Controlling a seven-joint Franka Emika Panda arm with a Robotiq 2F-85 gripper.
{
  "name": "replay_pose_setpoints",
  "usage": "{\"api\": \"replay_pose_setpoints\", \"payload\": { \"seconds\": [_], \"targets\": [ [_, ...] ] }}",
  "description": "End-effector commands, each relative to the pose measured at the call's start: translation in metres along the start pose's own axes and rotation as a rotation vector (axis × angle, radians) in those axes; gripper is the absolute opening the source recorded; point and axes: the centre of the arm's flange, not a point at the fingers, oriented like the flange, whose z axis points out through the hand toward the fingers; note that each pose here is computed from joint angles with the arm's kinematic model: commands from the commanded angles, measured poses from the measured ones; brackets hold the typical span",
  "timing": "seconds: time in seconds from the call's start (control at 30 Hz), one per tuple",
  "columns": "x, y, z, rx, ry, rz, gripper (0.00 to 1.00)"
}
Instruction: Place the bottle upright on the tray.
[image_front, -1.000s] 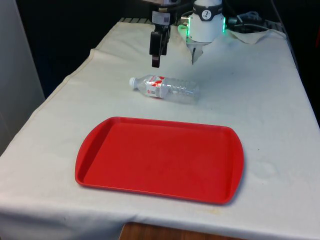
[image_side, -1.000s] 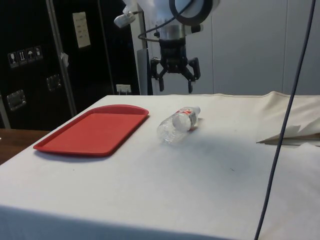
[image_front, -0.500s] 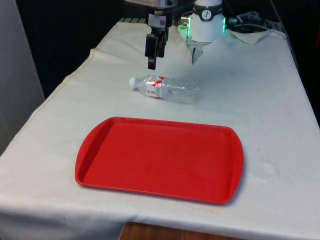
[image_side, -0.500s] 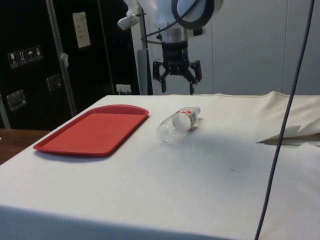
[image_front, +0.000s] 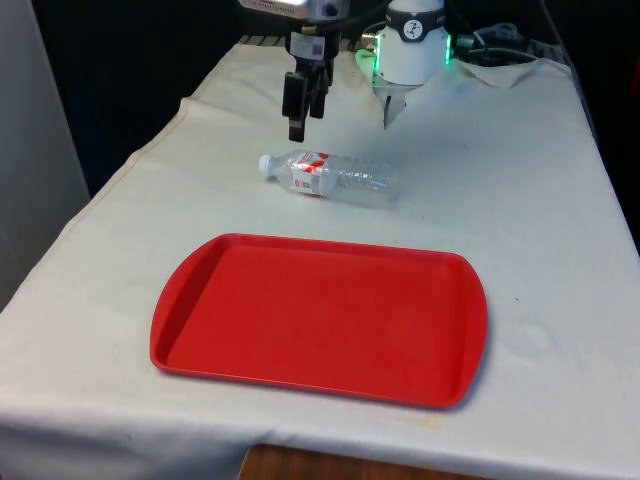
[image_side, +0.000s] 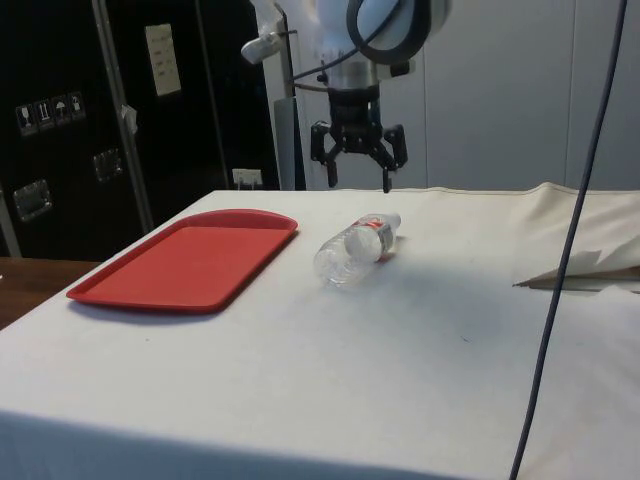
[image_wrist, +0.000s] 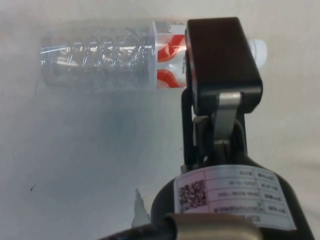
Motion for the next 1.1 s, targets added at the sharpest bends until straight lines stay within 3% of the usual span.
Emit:
{"api": "replay_pose_setpoints", "payload": {
  "seconds": [0.0,0.13,0.17,0.2,0.4,0.43,0.47,0.7,0.73,0.77,0.97,1.0,1.07],
  "targets": [
    [0.002,0.000,0.001,0.016,0.011,0.013,1.00],
    [0.005,0.000,0.003,0.017,0.012,0.027,1.00],
    [0.003,0.001,0.003,-0.001,0.002,0.015,1.00],
    [0.006,0.001,0.005,0.016,0.012,0.033,1.00],
    [0.008,0.002,0.008,0.017,0.012,0.051,1.00],
    [0.007,0.002,0.007,0.001,0.004,0.038,1.00],
    [0.008,0.002,0.008,0.018,0.011,0.056,1.00],
    [0.008,0.006,0.011,0.018,0.004,0.081,1.00],
    [0.008,0.006,0.010,0.001,0.004,0.066,1.00],
    [0.008,0.006,0.011,0.018,0.004,0.081,1.00],
    [0.008,0.011,0.016,0.016,-0.003,0.105,1.00],
    [0.008,0.011,0.015,0.002,0.001,0.094,1.00],
    [0.008,0.011,0.017,0.017,-0.007,0.111,1.00]
  ]
}}
